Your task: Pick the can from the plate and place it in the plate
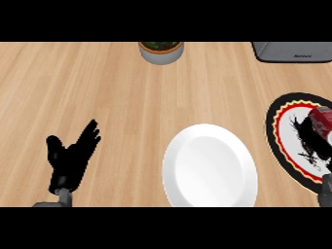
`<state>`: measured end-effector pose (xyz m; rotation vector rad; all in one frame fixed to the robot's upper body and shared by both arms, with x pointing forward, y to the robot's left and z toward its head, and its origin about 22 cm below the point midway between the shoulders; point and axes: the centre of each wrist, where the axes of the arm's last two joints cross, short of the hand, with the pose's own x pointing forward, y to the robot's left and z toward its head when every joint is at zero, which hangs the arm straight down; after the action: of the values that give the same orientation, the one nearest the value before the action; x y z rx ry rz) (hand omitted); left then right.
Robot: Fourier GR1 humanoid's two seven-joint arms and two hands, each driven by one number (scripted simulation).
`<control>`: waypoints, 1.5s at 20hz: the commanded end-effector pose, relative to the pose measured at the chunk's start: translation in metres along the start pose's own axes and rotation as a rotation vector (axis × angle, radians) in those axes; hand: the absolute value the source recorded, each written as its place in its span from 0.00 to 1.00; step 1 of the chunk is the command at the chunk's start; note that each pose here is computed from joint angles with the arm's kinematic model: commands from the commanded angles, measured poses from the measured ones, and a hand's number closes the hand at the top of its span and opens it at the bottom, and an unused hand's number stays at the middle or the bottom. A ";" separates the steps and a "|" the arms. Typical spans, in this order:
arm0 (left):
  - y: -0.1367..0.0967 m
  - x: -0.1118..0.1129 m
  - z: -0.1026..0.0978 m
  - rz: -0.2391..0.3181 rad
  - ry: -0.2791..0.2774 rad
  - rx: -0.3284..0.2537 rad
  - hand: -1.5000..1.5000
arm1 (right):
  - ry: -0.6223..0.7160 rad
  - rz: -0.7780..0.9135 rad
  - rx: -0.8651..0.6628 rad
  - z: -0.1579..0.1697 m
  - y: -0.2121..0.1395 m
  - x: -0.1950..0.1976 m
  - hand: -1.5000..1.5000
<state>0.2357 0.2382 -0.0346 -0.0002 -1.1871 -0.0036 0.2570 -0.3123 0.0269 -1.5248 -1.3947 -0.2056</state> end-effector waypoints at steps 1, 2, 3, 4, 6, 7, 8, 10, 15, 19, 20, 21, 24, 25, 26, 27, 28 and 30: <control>-0.006 -0.010 0.007 -0.007 0.000 -0.029 0.50 | 0.061 -0.011 -0.078 -0.030 0.000 -0.036 1.00; 0.016 0.006 -0.001 -0.002 -0.011 -0.015 0.50 | 0.055 -0.018 -0.069 -0.037 0.010 -0.034 1.00; 0.009 -0.008 0.001 -0.025 -0.013 0.016 0.50 | 0.045 -0.022 -0.061 -0.064 -0.008 -0.032 1.00; 0.015 0.000 -0.010 -0.004 0.005 0.003 0.50 | 0.040 -0.045 -0.042 -0.060 0.002 -0.033 1.00; -0.003 0.008 -0.004 -0.019 -0.005 -0.020 0.50 | 0.240 0.041 0.070 -0.074 0.001 -0.045 1.00; -0.011 -0.006 0.005 -0.019 0.012 -0.020 0.50 | 0.254 0.097 0.128 -0.061 0.007 -0.061 1.00; 0.000 0.003 -0.004 0.003 -0.006 -0.018 0.50 | 0.237 0.190 0.178 -0.066 0.008 -0.074 0.00; -0.010 -0.003 0.004 -0.014 -0.010 -0.042 0.50 | 0.259 0.184 0.285 -0.068 0.015 -0.076 0.00; 0.000 0.003 -0.006 -0.011 0.006 -0.027 0.50 | 0.201 0.041 0.357 -0.054 0.029 -0.107 0.00; 0.017 -0.002 -0.008 0.000 -0.012 -0.012 0.50 | 0.124 -0.150 0.295 -0.085 0.026 -0.095 0.00; 0.004 0.003 -0.002 -0.006 -0.005 -0.007 0.50 | 0.128 -0.210 0.259 -0.093 0.019 -0.098 0.00; 0.004 -0.004 0.008 -0.007 -0.005 -0.019 0.50 | 0.130 -0.234 0.230 -0.091 0.025 -0.096 0.00; -0.013 -0.002 -0.001 0.002 0.012 -0.017 0.50 | 0.144 -0.334 0.139 -0.098 0.023 -0.101 0.00; -0.007 -0.002 0.001 0.000 -0.011 -0.013 0.50 | 0.166 -0.360 0.142 -0.085 0.017 -0.121 0.00; 0.009 -0.020 0.009 -0.008 0.003 0.003 0.50 | 0.193 -0.360 0.117 -0.097 0.012 -0.122 0.00; -0.005 0.005 0.014 -0.010 -0.005 -0.008 0.50 | 0.194 -0.388 0.139 -0.101 0.004 -0.123 0.00; 0.007 -0.006 0.011 -0.010 0.011 0.004 0.50 | 0.189 -0.380 0.119 -0.100 0.003 -0.135 0.00; 0.002 -0.002 0.006 0.011 -0.011 -0.007 0.50 | 0.225 -0.449 0.164 -0.103 -0.013 -0.145 0.00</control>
<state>0.2291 0.2373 -0.0361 -0.0053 -1.1929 -0.0079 0.2691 -0.4645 -0.0170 -1.0802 -1.4760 -0.4351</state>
